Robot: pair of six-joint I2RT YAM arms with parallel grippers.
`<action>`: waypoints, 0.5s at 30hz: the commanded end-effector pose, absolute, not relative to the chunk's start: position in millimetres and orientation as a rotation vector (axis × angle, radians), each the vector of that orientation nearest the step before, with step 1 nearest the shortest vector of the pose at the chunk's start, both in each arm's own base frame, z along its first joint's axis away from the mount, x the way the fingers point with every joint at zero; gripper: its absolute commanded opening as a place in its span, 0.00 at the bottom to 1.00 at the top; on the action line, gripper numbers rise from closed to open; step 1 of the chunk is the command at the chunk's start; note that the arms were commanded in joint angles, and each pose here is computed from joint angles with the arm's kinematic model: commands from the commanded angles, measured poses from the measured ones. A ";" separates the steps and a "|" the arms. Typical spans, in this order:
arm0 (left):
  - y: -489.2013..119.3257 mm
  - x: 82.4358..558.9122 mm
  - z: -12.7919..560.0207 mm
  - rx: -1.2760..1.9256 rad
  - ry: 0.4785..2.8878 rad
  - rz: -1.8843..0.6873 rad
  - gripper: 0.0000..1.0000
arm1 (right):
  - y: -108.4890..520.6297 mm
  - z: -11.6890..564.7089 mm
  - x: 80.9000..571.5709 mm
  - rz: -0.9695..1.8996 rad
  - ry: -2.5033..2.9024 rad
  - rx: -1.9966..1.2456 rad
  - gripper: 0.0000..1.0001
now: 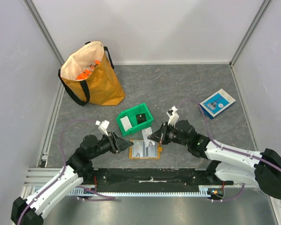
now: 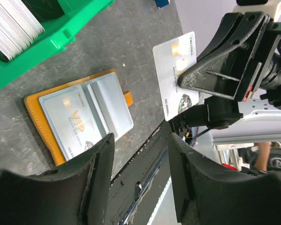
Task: Put the credit cards into the card holder
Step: Turn over the card slot in the card holder.
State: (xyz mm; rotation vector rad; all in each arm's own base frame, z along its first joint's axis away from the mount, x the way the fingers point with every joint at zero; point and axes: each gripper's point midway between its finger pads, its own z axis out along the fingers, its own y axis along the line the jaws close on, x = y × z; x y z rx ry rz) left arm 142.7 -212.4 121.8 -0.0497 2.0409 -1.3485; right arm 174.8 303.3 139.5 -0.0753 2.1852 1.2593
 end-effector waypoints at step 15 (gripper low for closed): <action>-239.9 141.3 143.9 -0.035 1.860 -1.629 0.52 | 319.7 177.5 150.2 1.604 1.983 -0.023 0.00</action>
